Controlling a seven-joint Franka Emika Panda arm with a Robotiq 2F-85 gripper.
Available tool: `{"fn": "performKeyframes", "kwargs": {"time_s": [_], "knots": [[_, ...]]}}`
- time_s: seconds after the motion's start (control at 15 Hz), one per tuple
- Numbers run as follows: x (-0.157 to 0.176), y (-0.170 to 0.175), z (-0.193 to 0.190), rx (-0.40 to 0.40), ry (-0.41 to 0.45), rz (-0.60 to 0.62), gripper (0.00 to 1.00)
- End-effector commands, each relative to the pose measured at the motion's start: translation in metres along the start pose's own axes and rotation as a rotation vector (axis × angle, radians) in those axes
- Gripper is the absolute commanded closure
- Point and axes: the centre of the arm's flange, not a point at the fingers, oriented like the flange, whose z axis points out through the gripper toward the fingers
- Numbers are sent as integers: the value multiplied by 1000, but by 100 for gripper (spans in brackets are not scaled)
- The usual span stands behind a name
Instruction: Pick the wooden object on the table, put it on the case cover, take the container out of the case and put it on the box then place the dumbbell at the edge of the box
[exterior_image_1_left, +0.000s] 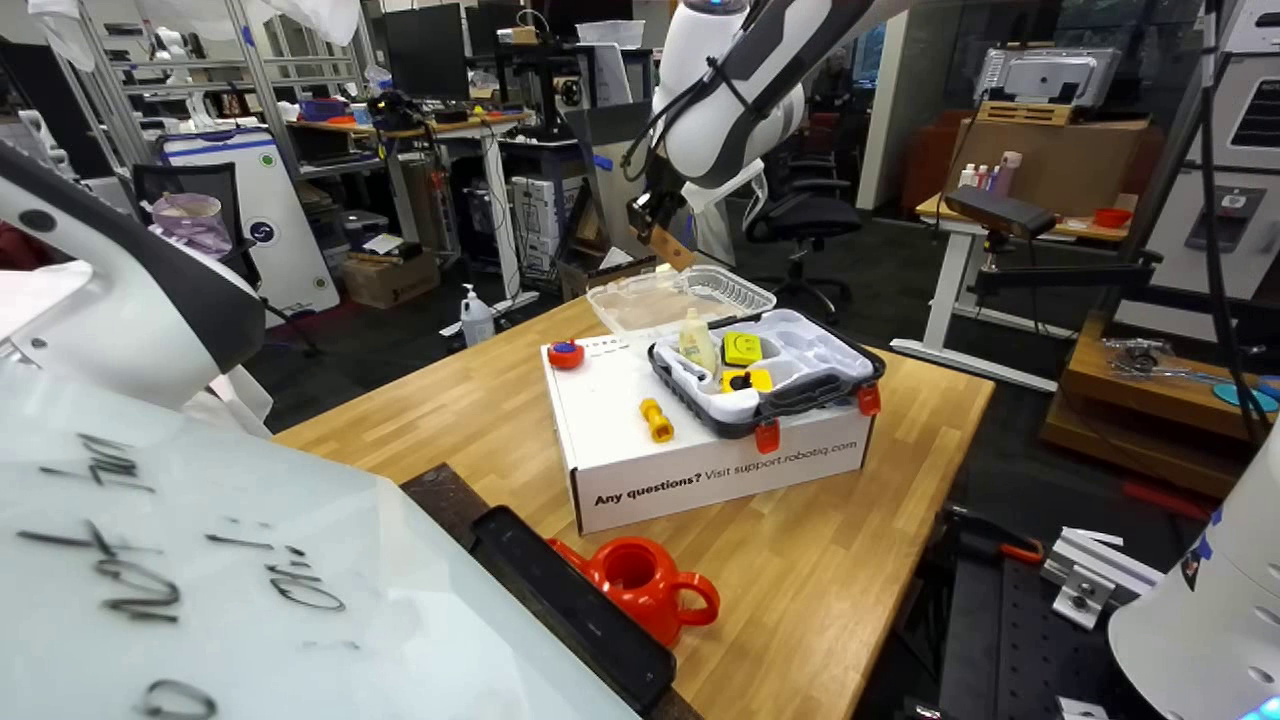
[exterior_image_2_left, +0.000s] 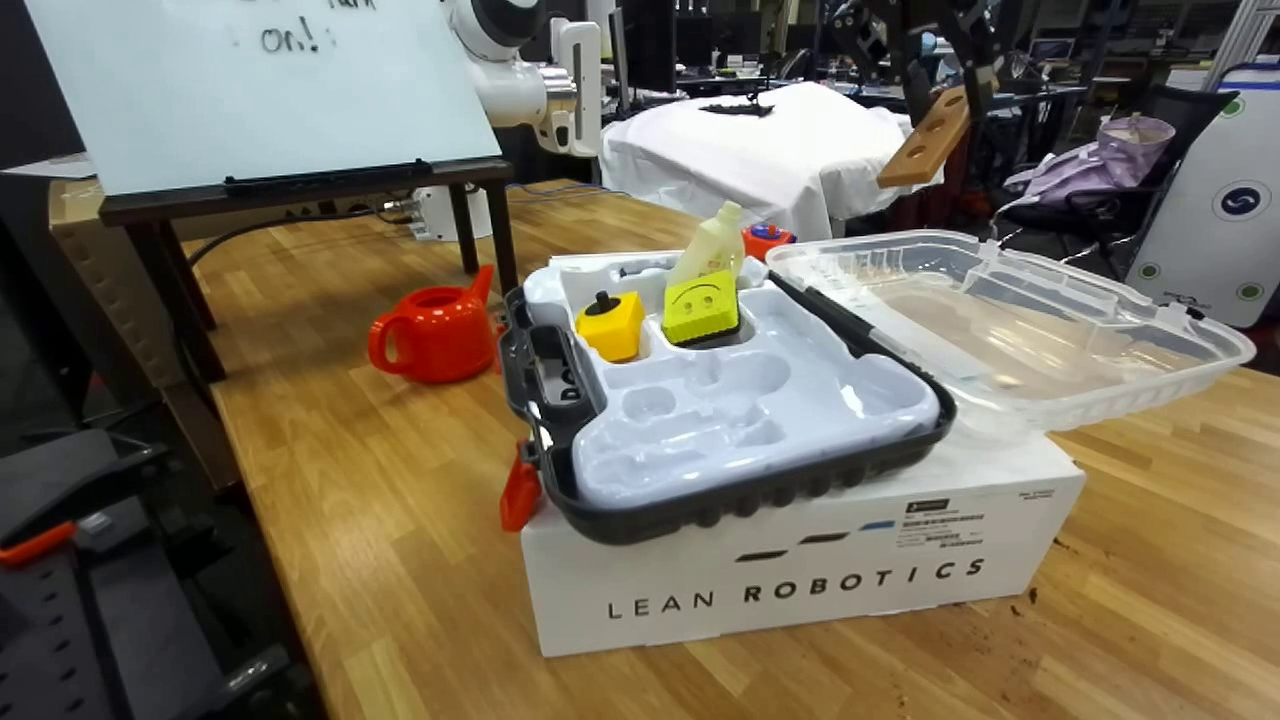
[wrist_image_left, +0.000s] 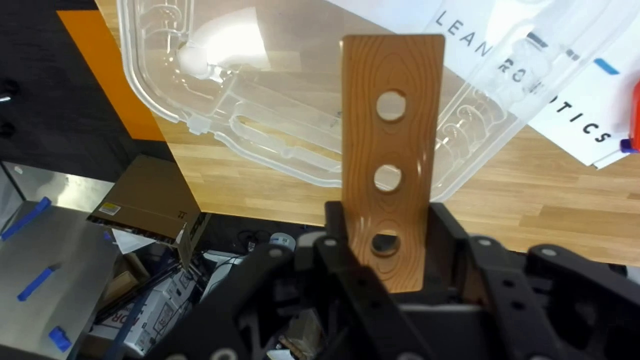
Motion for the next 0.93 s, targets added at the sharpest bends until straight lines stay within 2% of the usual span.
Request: {"fn": "performKeyframes", "kwargs": {"time_s": [0.0,0.33,0.87], "knots": [[15,4,34,3,2,-3,82],[20,-7,73,16,-26,-1,82],[4,-7,101,11,-75,4,82]]}}
